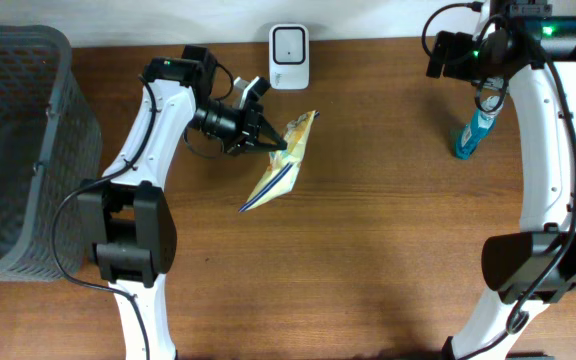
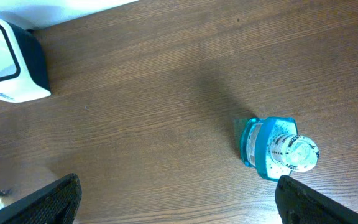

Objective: Scan the item barcode
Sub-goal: 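Move the yellow bag with the left gripper toward table center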

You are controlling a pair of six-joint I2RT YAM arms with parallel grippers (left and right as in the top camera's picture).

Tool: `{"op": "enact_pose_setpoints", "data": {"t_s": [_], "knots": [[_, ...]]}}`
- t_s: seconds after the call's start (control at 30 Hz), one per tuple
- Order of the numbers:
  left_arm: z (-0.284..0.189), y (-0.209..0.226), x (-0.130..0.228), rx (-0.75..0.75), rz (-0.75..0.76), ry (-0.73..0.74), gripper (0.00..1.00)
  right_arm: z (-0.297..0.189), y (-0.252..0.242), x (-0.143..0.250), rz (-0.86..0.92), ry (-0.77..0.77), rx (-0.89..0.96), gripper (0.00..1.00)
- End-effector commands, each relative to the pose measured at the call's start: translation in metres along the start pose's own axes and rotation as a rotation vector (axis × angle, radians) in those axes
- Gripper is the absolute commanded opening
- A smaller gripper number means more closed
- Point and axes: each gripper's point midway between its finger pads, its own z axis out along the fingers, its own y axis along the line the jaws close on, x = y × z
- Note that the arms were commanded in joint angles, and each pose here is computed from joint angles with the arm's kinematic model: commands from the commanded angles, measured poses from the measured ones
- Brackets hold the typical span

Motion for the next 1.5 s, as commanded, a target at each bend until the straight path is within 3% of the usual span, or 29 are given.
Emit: {"op": "enact_pose_setpoints", "data": {"t_s": [0.0, 0.2, 0.27, 0.37, 0.47, 0.57, 0.73, 0.87, 1.07, 1.1, 1.13, 1.27, 1.47], "knots": [[0.001, 0.038, -0.002, -0.077, -0.117, -0.017, 0.0, 0.006, -0.001, 0.003, -0.004, 0.015, 0.013, 0.99], [0.007, 0.061, 0.003, -0.099, -0.224, -0.022, 0.0, 0.006, -0.001, 0.003, -0.004, 0.015, 0.013, 0.99], [-0.001, 0.094, 0.0, -0.29, -0.219, -0.05, 0.0, 0.006, -0.001, 0.003, -0.004, 0.015, 0.013, 0.99], [-0.035, 0.156, 0.0, -0.677, -0.353, -0.133, 0.0, 0.006, -0.001, 0.003, -0.004, 0.015, 0.013, 0.99], [-0.069, 0.187, 0.002, -0.929, -0.415, -0.207, 0.0, 0.006, -0.001, 0.003, -0.004, 0.015, 0.013, 0.99], [-0.062, 0.181, 0.001, -0.878, -0.414, -0.199, 0.0, 0.006, -0.001, 0.003, -0.004, 0.015, 0.013, 0.99], [-0.013, 0.131, 0.002, -0.558, -0.266, -0.072, 0.0, 0.006, -0.001, 0.003, -0.004, 0.015, 0.013, 0.99], [0.041, 0.084, 0.022, -0.426, -0.116, 0.08, 0.0, 0.006, -0.001, 0.003, -0.004, 0.015, 0.013, 0.98], [0.077, 0.061, 0.032, -0.477, 0.041, 0.156, 0.01, 0.006, -0.001, 0.003, -0.004, 0.015, 0.013, 0.99], [0.072, 0.068, 0.029, -0.548, 0.059, 0.149, 0.31, 0.006, -0.001, 0.003, -0.004, 0.015, 0.013, 0.99], [0.064, 0.08, 0.027, -0.648, 0.072, 0.146, 0.99, 0.006, -0.001, 0.003, -0.004, 0.015, 0.013, 0.99], [0.052, 0.093, 0.036, -0.749, 0.055, 0.18, 0.99, 0.006, -0.001, 0.003, -0.004, 0.015, 0.013, 0.99], [0.068, 0.087, 0.065, -0.759, 0.096, 0.306, 0.99, 0.006, -0.001, 0.003, -0.004, 0.015, 0.013, 0.99]]}}
